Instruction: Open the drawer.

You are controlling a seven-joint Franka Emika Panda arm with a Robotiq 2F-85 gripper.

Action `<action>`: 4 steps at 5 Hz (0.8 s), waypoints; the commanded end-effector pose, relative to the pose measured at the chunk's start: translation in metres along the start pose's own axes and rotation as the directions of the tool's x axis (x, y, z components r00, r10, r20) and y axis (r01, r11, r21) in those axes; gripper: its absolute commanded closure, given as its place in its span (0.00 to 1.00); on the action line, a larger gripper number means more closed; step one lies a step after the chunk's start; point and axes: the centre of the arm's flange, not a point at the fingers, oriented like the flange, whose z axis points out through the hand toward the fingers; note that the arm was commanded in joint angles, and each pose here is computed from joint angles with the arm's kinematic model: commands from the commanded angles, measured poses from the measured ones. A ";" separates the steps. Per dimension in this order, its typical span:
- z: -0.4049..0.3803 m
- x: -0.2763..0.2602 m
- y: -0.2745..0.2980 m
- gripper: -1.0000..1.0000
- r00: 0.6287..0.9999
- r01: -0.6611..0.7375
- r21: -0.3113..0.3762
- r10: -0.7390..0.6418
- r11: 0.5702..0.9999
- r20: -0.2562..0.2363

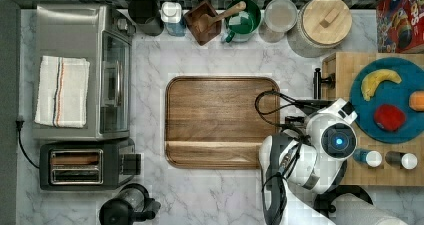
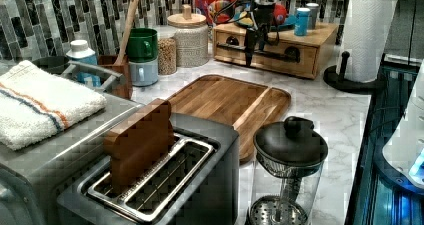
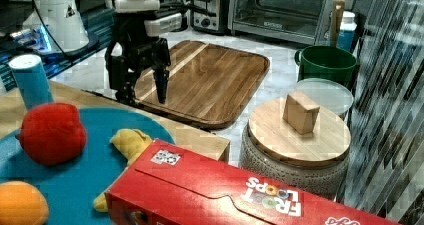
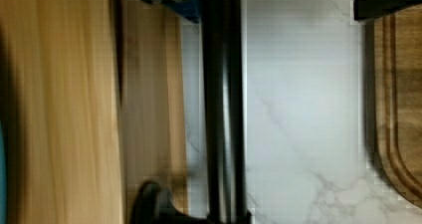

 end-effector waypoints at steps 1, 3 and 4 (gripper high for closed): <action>-0.024 0.029 -0.045 0.00 0.998 0.047 0.015 -0.047 0.999 -0.032; -0.013 0.047 -0.102 0.00 0.992 0.125 0.058 -0.123 0.990 -0.038; -0.021 0.043 -0.150 0.00 0.990 0.137 0.084 -0.134 0.987 -0.031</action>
